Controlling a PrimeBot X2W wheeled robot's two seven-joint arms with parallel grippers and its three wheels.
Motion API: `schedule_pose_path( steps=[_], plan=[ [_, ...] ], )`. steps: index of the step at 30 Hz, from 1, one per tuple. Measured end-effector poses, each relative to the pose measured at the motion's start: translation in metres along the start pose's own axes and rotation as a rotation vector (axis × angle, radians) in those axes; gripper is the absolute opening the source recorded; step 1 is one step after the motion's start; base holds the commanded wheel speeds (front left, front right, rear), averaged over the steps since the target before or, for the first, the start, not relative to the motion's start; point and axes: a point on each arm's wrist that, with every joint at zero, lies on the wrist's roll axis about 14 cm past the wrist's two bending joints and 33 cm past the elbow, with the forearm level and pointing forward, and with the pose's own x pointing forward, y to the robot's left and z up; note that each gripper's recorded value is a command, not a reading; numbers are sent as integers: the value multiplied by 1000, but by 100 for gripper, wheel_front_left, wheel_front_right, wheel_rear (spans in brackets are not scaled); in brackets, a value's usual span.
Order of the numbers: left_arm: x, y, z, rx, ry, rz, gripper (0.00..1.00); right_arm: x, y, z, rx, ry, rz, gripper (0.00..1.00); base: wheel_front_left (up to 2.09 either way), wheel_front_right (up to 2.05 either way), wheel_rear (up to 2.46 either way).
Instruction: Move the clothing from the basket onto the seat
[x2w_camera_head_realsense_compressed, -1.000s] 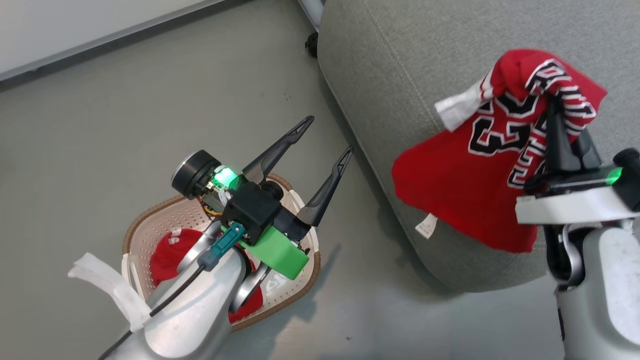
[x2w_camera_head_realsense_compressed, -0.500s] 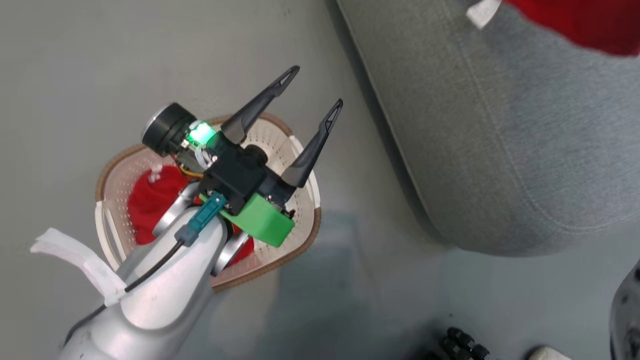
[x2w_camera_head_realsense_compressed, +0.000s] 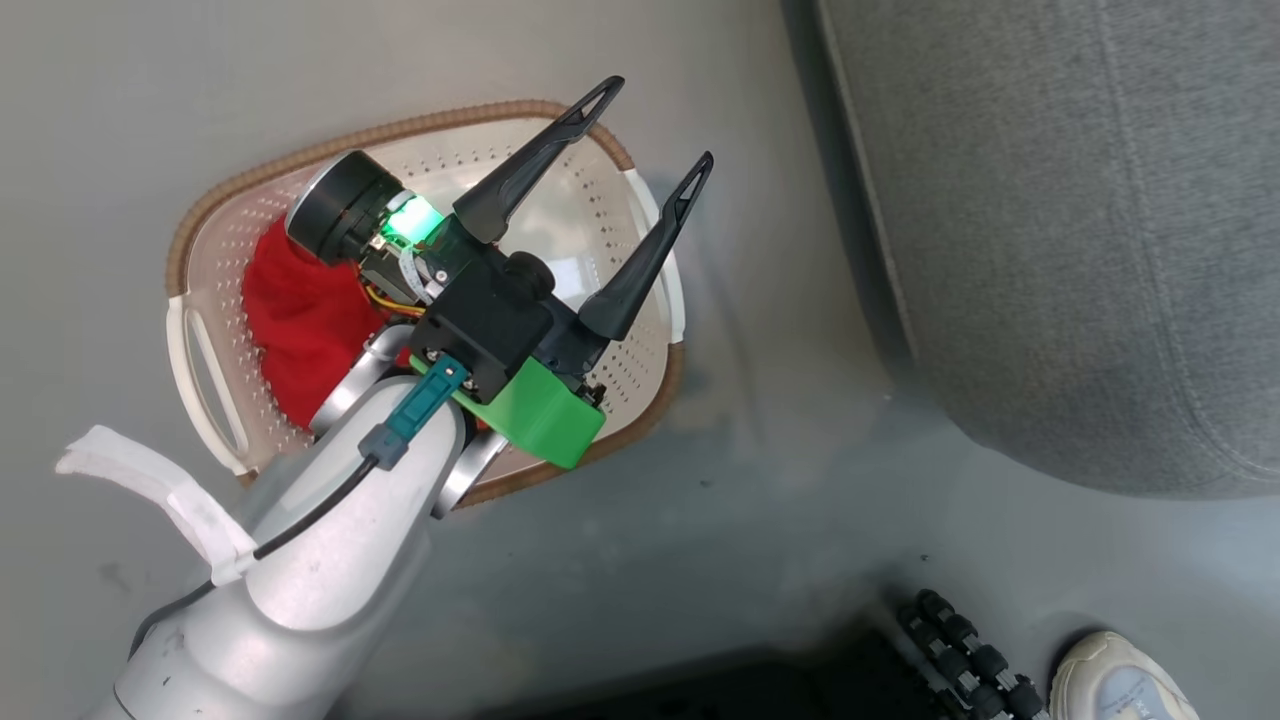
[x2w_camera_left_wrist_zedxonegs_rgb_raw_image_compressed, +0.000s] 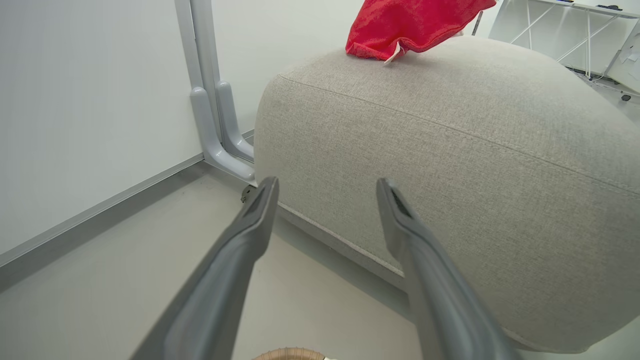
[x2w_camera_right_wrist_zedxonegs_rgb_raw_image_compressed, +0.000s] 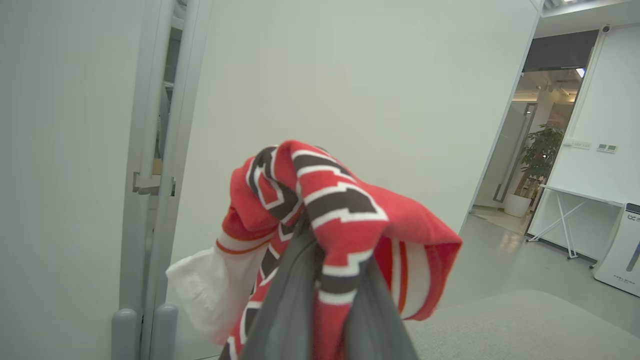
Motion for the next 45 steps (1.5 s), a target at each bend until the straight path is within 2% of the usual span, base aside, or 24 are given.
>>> schedule_pose_path(
  steps=[5, 10, 17, 18, 19, 24, 34, 39, 45],
  plan=[
    [-7, 9, -15, -13, 30, 27, 100, -26, 10, -65, 8, 159, -4, 0, 0, 0, 0],
    [-11, 15, -18, -14, 38, 46, 100, -69, 14, -112, 6, 302, -12, 0, 0, 0, 0],
    [-10, 18, -12, -3, 30, 52, 100, -110, 7, -142, 18, 433, -40, 0, 0, 0, 0],
    [-10, 18, -11, 0, 29, 53, 100, -112, 8, -142, 21, 439, -39, 43, 0, 0, 0],
    [-10, 19, -10, 3, 28, 54, 100, -113, 9, -142, 23, 440, -38, 100, 0, 0, 0],
    [-11, 16, 1, 7, 16, 62, 100, -120, 9, -132, 41, 445, -41, 100, 0, 0, 0],
    [-27, 12, 42, 0, -28, 147, 100, -166, -1, -92, 37, 467, 0, 100, 0, 0, 0],
    [-49, 18, 65, 3, -44, 244, 100, -185, 6, -59, 79, 442, 38, 100, 0, 0, 0],
    [-90, 30, 89, 9, -65, 394, 100, -203, 37, -19, 154, 398, 127, 100, 0, 0, 0]
  ],
)
